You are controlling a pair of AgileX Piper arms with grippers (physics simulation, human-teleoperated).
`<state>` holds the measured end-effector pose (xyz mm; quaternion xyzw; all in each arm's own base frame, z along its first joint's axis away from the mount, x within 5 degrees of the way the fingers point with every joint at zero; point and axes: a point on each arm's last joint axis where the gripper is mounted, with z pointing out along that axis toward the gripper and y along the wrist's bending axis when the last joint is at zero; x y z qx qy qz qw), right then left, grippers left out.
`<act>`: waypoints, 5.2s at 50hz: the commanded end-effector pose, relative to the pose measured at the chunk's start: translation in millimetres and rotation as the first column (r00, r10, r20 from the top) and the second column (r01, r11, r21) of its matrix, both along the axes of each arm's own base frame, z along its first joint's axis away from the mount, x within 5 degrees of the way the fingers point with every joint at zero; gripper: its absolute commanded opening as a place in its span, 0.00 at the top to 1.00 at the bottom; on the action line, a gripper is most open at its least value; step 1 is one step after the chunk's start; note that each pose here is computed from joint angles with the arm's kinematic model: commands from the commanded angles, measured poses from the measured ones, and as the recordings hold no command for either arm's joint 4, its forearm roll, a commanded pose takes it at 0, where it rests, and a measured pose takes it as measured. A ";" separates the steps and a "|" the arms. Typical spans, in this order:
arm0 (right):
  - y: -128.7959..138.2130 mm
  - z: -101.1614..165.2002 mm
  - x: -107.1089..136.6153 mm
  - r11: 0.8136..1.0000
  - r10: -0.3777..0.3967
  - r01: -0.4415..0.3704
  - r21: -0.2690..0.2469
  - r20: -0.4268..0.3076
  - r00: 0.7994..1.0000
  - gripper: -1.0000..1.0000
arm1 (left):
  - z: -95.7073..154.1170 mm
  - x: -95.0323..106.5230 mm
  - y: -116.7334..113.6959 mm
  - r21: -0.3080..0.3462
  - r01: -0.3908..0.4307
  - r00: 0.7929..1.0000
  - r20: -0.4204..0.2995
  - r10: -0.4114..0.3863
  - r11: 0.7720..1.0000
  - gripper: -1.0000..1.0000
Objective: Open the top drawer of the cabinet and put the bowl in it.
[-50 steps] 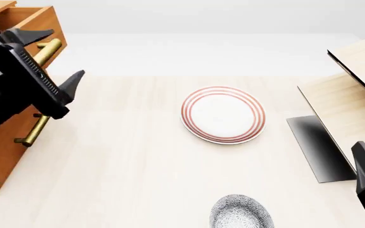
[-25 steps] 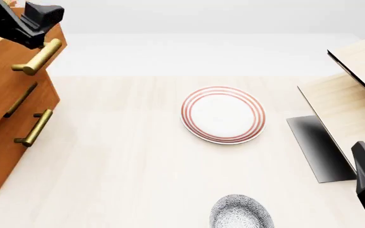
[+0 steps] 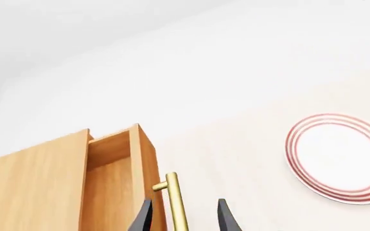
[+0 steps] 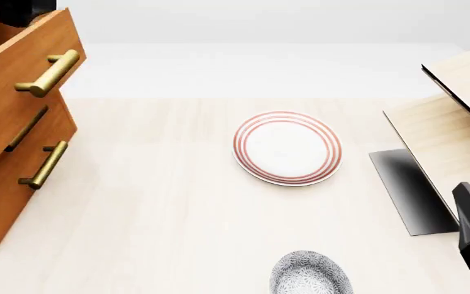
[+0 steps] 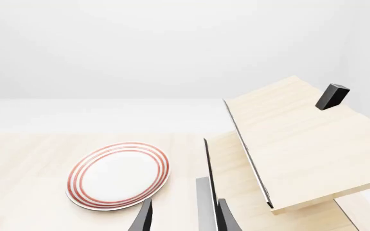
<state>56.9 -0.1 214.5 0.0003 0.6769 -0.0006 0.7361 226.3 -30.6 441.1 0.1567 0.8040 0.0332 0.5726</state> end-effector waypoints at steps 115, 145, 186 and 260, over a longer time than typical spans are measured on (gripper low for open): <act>0.0 -0.2 -0.1 1.000 0.000 0.000 0.001 0.000 1.000 0.00 | -55.4 57.2 39.4 -0.126 -0.333 0.858 -0.452 0.245 0.935 0.00; 0.0 -0.2 -0.1 1.000 0.000 0.000 0.000 0.001 1.000 0.00 | -60.9 65.3 -12.5 -0.139 -0.195 0.865 -0.491 0.104 0.971 0.00; 0.0 -0.2 -0.1 1.000 0.000 0.000 0.001 0.000 1.000 0.00 | -49.5 52.1 -55.0 -0.195 -0.091 0.882 -0.471 -0.012 0.977 0.00; 0.0 -0.2 -0.1 1.000 0.000 0.000 0.001 0.000 1.000 0.00 | -5.0 5.6 -33.6 -0.184 -0.051 0.931 -0.365 -0.020 0.982 0.00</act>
